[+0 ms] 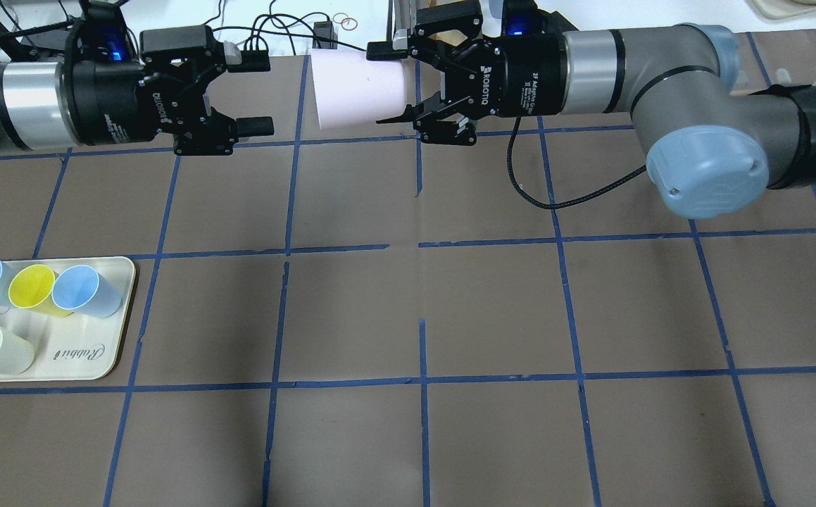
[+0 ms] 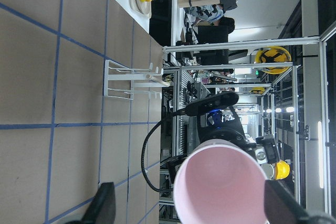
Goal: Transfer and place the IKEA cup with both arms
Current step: 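Close the left gripper on the pink cup beside the right gripper, then open the right gripper and pull it back while the left gripper holds the cup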
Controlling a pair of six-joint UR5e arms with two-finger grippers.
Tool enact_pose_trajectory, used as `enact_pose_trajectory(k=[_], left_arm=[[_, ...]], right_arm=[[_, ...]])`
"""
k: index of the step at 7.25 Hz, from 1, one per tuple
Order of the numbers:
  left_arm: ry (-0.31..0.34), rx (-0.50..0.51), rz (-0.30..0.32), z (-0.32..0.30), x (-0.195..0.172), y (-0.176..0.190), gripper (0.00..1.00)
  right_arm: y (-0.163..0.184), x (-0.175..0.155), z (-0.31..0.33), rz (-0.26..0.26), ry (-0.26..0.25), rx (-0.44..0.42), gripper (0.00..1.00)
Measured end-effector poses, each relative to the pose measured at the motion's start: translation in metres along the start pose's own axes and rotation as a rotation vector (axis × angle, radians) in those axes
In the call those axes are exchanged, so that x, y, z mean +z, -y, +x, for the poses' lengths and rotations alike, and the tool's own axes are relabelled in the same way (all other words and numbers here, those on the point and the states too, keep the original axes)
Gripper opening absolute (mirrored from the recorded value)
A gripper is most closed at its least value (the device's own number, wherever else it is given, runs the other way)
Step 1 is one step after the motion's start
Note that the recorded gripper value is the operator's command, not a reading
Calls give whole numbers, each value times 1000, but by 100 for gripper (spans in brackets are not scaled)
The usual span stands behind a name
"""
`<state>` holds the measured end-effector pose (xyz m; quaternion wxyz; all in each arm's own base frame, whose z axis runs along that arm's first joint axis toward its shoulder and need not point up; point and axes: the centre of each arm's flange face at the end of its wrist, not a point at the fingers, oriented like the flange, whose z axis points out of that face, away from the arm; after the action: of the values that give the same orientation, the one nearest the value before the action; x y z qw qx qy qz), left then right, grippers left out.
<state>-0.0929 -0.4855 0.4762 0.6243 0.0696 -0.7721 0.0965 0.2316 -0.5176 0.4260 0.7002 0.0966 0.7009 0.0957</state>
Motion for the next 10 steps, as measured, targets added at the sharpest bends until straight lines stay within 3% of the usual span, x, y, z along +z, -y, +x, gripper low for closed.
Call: enact_pose_trajectory(k=[2, 6, 7, 8, 9, 10], left_arm=[[-38, 22, -3, 14, 8, -7, 100], [-49, 5, -42, 24, 26, -22, 100], [-49, -8, -53, 25, 31, -25, 94], [-49, -14, -68, 26, 37, -28, 78], [-48, -15, -76, 26, 41, -30, 55], [-48, -18, -80, 26, 43, -30, 45]], right_arm=[[-1, 2, -2, -4, 6, 9, 0], [-3, 5, -2, -11, 7, 35, 0], [-4, 7, -3, -14, 7, 35, 0], [-4, 8, -3, -16, 5, 33, 0], [-4, 8, -3, -16, 3, 32, 0], [-4, 8, -2, -17, 2, 33, 0]])
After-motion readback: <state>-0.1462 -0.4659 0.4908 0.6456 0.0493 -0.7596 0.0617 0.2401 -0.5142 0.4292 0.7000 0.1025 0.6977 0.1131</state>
